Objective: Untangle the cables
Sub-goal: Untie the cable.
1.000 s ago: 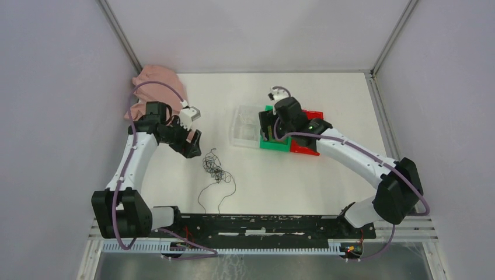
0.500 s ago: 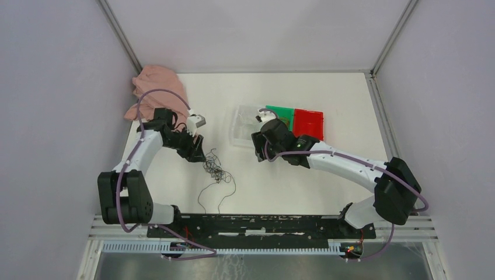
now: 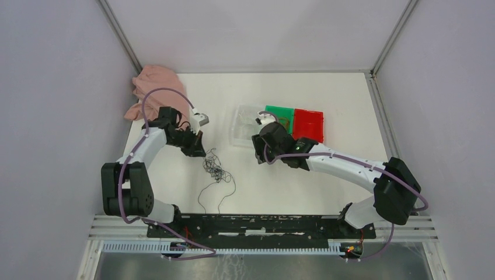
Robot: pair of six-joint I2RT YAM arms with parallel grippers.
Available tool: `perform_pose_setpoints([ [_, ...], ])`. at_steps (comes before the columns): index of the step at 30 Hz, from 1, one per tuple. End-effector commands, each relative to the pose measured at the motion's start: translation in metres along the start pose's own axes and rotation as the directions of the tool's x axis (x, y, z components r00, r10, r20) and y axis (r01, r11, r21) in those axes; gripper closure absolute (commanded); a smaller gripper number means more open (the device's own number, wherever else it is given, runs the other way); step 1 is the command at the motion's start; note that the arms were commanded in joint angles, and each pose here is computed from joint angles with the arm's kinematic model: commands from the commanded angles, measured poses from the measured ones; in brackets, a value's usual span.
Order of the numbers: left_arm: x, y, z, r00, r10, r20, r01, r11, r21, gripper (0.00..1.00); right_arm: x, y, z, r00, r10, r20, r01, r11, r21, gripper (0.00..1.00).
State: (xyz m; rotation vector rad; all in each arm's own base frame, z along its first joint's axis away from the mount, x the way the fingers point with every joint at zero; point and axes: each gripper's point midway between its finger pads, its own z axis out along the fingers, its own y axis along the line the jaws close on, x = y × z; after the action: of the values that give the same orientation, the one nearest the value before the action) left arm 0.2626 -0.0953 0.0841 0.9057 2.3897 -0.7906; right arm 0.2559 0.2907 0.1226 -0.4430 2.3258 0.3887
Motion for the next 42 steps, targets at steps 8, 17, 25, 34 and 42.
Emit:
perform_pose_setpoints([
  [8,-0.082,-0.03,-0.049,0.974,0.183,0.133,-0.166,0.978,-0.129,0.97,-0.048,0.031,-0.01,0.99,0.018,0.139,-0.002,0.994,-0.111,0.19],
  [17,-0.138,-0.098,-0.079,0.94,0.262,0.217,-0.241,0.963,-0.118,0.97,-0.089,0.073,-0.027,0.943,-0.083,0.323,0.186,0.935,-0.302,0.02],
  [25,-0.149,-0.126,-0.106,0.922,0.314,0.228,-0.303,0.949,-0.082,0.97,-0.117,0.098,-0.067,0.893,-0.122,0.434,0.312,0.862,-0.399,0.03],
  [34,-0.141,-0.14,-0.119,0.876,0.429,0.219,-0.425,0.903,-0.067,0.97,-0.121,0.121,-0.08,0.883,-0.085,0.462,0.336,0.801,-0.495,0.07],
  [42,-0.14,-0.155,-0.127,0.85,0.458,0.259,-0.463,0.885,-0.046,0.97,-0.122,0.143,-0.069,0.896,-0.034,0.442,0.3,0.78,-0.549,0.14],
])
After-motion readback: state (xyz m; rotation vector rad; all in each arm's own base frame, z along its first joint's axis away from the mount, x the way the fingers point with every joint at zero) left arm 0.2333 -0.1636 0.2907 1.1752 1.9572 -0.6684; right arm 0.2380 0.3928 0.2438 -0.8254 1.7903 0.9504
